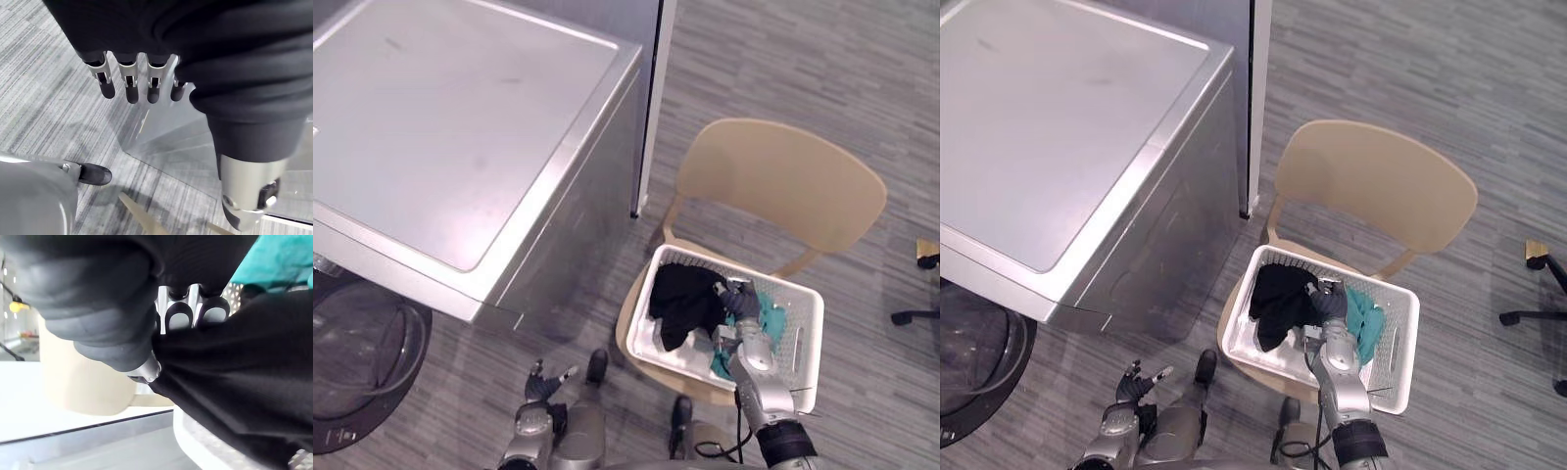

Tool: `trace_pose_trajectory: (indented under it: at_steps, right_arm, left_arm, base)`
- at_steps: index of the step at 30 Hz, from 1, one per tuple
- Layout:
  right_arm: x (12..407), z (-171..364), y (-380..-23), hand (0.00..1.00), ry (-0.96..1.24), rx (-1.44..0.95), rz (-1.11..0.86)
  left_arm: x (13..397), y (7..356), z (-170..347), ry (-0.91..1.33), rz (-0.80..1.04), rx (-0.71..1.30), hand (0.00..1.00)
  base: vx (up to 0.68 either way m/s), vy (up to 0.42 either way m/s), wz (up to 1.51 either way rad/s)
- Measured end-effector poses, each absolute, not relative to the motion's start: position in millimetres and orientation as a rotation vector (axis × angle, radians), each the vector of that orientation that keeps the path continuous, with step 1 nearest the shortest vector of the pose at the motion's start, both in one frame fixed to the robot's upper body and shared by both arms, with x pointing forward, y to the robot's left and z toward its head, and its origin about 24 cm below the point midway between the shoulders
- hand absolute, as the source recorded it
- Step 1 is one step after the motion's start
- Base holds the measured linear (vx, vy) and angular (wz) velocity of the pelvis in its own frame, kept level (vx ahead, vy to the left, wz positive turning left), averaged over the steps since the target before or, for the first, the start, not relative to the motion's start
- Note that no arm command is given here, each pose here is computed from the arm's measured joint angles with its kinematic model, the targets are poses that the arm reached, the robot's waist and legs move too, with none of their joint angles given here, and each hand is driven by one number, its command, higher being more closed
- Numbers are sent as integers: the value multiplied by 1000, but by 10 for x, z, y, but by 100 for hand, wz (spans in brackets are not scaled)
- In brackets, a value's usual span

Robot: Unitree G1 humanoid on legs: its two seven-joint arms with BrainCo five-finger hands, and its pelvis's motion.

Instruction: Pick up the laundry basket with both hands and put the clothes into the washing machine.

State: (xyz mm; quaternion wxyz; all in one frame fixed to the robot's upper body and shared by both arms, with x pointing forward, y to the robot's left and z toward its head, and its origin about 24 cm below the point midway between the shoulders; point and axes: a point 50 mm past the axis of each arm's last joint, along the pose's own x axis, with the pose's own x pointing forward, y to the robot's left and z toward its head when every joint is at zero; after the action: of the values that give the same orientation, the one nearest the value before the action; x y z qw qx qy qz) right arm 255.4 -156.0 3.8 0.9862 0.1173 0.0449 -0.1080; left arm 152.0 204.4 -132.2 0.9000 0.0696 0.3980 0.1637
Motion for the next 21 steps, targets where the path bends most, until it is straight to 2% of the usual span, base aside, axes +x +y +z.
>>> trace_pose_trajectory:
  at_steps: [7,13,21]
  right_arm:
    - [2532,398,-1521,100,-111,590,-127]
    - [2524,672,-1338,100,-219,655,-9]
    - [2444,1092,-1324,100,-387,619,113]
  left_arm:
    - [1410,2089,-1378,872,342,145,0]
    - [1333,2111,-1421,907,341,144,0]
    - [1262,2095,-1320,823,316,165,0]
  base:
    - [-48,11,-17]
    - [-54,35,-56]
    - [-23,6,2]
